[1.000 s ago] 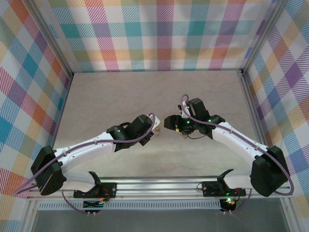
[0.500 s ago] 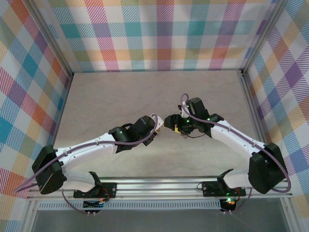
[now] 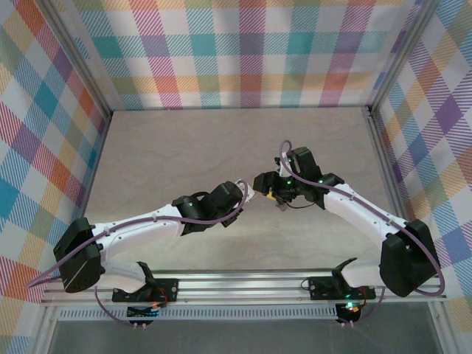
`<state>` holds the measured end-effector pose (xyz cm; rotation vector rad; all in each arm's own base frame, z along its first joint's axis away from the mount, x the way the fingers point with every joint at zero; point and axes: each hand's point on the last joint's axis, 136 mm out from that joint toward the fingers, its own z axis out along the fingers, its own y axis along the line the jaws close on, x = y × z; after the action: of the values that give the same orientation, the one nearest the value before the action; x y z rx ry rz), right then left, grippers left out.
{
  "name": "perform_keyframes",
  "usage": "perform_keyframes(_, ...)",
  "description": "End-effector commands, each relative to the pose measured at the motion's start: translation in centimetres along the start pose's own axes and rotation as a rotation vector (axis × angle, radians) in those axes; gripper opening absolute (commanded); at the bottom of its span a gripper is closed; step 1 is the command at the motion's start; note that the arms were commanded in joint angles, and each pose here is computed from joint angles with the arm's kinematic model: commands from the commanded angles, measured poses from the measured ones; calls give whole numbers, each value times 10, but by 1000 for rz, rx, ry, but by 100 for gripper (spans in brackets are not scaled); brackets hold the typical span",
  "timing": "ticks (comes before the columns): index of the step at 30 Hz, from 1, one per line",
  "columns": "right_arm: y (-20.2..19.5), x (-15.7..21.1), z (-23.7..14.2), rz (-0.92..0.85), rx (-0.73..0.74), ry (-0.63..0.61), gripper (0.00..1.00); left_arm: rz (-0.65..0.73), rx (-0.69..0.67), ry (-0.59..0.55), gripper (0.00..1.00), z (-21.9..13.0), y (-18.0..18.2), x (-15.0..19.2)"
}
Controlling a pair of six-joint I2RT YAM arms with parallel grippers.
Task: Lock with the key
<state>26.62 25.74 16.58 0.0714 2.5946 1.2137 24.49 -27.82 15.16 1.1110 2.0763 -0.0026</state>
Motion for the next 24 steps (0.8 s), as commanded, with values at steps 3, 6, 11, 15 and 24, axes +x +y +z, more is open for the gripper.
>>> perform_keyframes(3,4,2,0,3,-36,13,52,18,-7,-25,0,-2,-2,-4)
perform_keyframes(6,4,4,2,12,-44,33,51,21,-19,-18,0,-1,0,-3)
perform_keyframes(11,4,6,7,32,-54,69,51,25,-74,9,0,1,8,0)
perform_keyframes(15,0,8,10,48,-43,89,52,31,-134,33,0,2,18,3)
perform_keyframes(24,1,7,12,59,-60,89,55,21,-121,21,0,1,16,0)
